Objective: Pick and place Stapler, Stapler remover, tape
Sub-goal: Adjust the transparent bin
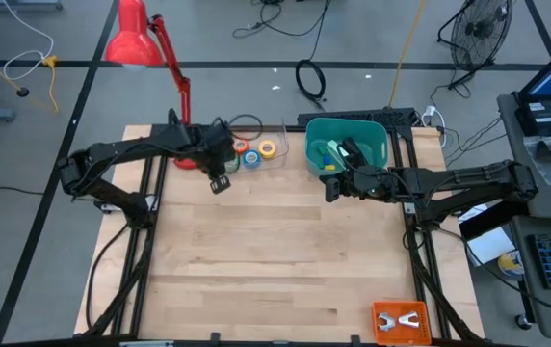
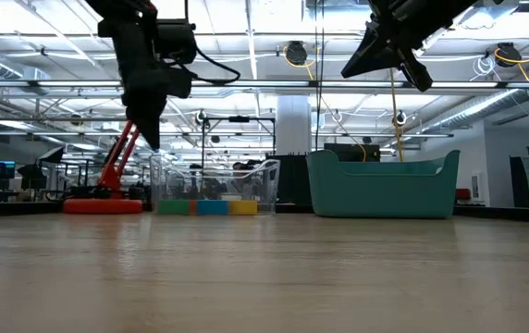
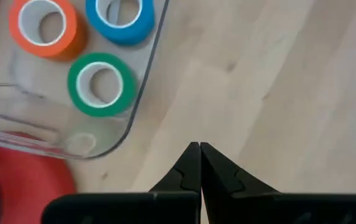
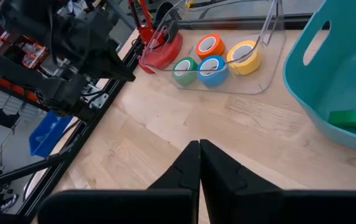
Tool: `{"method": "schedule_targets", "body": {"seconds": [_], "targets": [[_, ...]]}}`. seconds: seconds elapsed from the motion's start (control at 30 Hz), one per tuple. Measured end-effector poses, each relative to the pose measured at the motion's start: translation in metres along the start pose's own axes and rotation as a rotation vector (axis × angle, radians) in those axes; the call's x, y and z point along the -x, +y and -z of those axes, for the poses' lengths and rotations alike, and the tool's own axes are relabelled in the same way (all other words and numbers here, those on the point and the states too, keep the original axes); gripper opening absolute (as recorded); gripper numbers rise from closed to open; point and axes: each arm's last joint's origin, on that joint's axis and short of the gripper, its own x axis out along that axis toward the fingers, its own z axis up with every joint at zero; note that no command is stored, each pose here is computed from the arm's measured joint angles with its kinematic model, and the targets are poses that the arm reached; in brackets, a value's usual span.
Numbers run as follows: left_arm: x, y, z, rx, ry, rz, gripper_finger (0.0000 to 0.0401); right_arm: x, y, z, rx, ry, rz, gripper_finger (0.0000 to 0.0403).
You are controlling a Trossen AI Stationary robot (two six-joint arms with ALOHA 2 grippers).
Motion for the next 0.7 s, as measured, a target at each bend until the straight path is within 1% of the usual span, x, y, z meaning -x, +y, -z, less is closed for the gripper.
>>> {"method": "schedule_targets", "body": {"seconds": [0.1, 0.23, 0.4, 0.53, 0.7], "targets": [[-0.006, -0.006, 0.002, -0.055, 0.001, -0.07, 0.0, 0.0, 0.0, 0.0, 0.002, 0.001, 0.0, 0.0], [-0.013, -0.007, 0.005, -0.068, 0.014, -0.072, 0.0, 0.0, 0.0, 0.0, 0.004, 0.001, 0.0, 0.0], [-0.025, -0.006, 0.012, -0.08, 0.066, -0.075, 0.0, 0.0, 0.0, 0.0, 0.003, 0.001, 0.0, 0.0], [-0.033, -0.004, 0.015, -0.102, 0.096, -0.121, 0.0, 0.0, 0.0, 0.0, 0.003, 0.004, -0.003, 0.0], [-0.038, 0.0, 0.016, -0.108, 0.073, -0.138, 0.0, 0.0, 0.0, 0.0, 0.002, 0.005, -0.003, 0.0]]}}
